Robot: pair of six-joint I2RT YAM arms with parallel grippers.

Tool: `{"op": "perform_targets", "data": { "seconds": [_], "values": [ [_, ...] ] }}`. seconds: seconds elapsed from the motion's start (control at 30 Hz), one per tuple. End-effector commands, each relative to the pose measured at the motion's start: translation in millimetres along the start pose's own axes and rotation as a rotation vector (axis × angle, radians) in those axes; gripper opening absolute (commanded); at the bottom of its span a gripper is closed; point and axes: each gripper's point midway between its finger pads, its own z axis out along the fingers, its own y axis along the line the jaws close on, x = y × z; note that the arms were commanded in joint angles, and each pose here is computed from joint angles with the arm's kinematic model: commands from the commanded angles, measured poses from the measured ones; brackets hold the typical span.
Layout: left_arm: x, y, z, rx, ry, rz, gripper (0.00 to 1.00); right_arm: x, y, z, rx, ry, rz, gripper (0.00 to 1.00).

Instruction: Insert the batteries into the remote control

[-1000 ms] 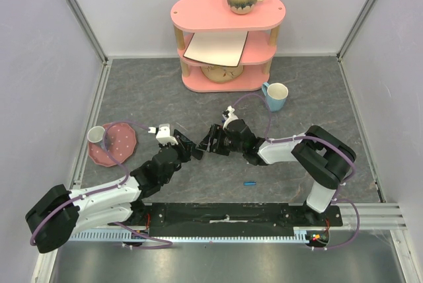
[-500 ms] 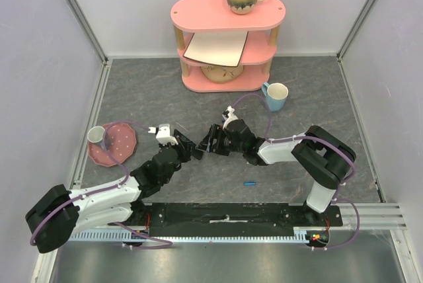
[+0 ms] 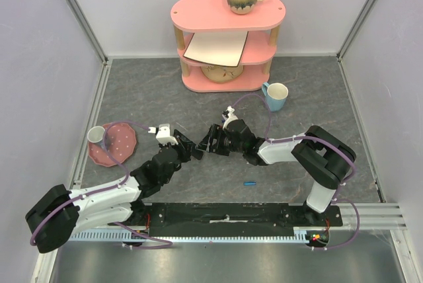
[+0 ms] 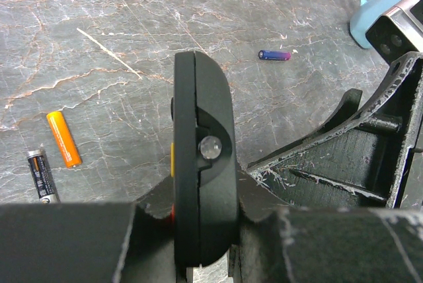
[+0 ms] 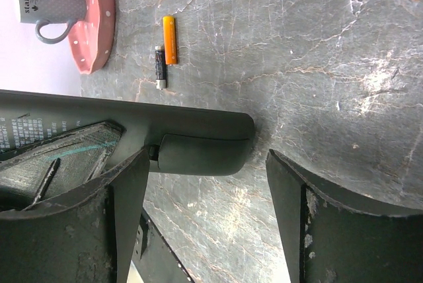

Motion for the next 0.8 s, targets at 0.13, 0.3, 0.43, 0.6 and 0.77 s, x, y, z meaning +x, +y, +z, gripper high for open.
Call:
{"op": "perform_targets", "data": {
  "seconds": [0.13, 0.3, 0.43, 0.6, 0.77],
  "values": [
    [29, 25, -4, -0.073, 0.092, 0.088, 0.02, -16, 23, 1, -0.062, -0.048, -0.002, 0.8],
    [28, 24, -4, -0.073, 0.092, 0.084, 0.02, -12, 20, 3, -0.05, -0.031, -0.009, 0.8],
    [29, 23, -3, -0.069, 0.094, 0.085, 0.02, -6, 18, 6, -0.034, -0.014, -0.012, 0.79],
    [27, 22, -3, -0.065, 0.089, 0.082, 0.02, -3, 11, 10, 0.015, 0.003, -0.026, 0.78],
    [26, 22, -3, -0.064, 0.086, 0.082, 0.02, 4, 1, 11, 0.058, 0.024, -0.027, 0.76]
  ]
}}
